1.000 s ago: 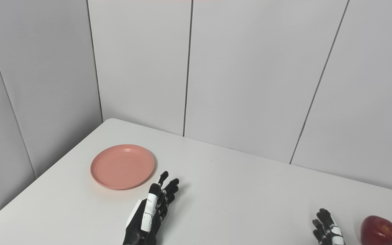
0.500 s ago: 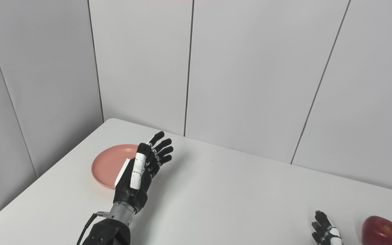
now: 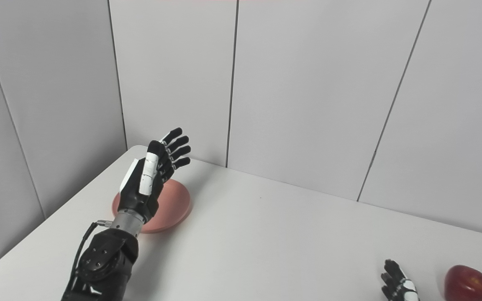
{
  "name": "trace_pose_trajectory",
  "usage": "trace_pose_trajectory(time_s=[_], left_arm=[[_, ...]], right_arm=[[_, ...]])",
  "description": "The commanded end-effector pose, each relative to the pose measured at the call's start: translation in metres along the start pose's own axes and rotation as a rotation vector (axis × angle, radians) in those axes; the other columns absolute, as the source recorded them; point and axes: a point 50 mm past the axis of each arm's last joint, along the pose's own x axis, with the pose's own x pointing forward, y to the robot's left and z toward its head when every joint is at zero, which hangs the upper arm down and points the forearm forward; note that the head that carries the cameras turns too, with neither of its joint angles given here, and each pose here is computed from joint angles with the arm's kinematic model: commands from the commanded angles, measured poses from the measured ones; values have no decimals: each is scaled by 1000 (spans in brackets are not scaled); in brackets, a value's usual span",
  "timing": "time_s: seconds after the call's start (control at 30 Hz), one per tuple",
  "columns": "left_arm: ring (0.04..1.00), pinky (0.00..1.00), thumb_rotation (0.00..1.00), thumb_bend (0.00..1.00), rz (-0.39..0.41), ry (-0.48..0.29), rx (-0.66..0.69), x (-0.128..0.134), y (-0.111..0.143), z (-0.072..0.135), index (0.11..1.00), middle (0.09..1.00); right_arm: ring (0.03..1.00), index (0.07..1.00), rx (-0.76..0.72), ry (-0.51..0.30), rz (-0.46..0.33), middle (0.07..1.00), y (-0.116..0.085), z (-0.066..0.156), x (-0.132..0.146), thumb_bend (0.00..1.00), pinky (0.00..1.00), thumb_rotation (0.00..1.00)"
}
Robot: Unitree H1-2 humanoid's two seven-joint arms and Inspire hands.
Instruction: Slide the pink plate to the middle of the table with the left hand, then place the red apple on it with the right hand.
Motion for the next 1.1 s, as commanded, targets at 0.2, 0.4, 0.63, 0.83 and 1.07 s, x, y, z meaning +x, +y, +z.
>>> trace_pose_trajectory(time_s=[0.2,0.4,0.63,0.83,1.07], left_arm=[[861,798,981,1000,19,-81,58,35,27,34,888,876],[857,792,965,1000,69,-81,68,48,48,35,868,872],[856,786,957,975,94,-68,81,61,70,25,875,874],[850,803,961,969,132,-40,99,69,83,13,884,870],[851,822,943,990,202,1,67,80,98,-5,888,852]], right_arm=[[957,900,48,36,6,953,5,-17,-10,621,1000,1000],[960,903,55,40,14,953,6,-17,-11,667,1000,1000],[966,897,50,47,17,955,7,-18,-11,680,1000,1000],[960,891,54,43,11,950,8,-18,-11,683,1000,1000],[957,889,57,46,14,948,9,-17,-11,695,1000,1000]])
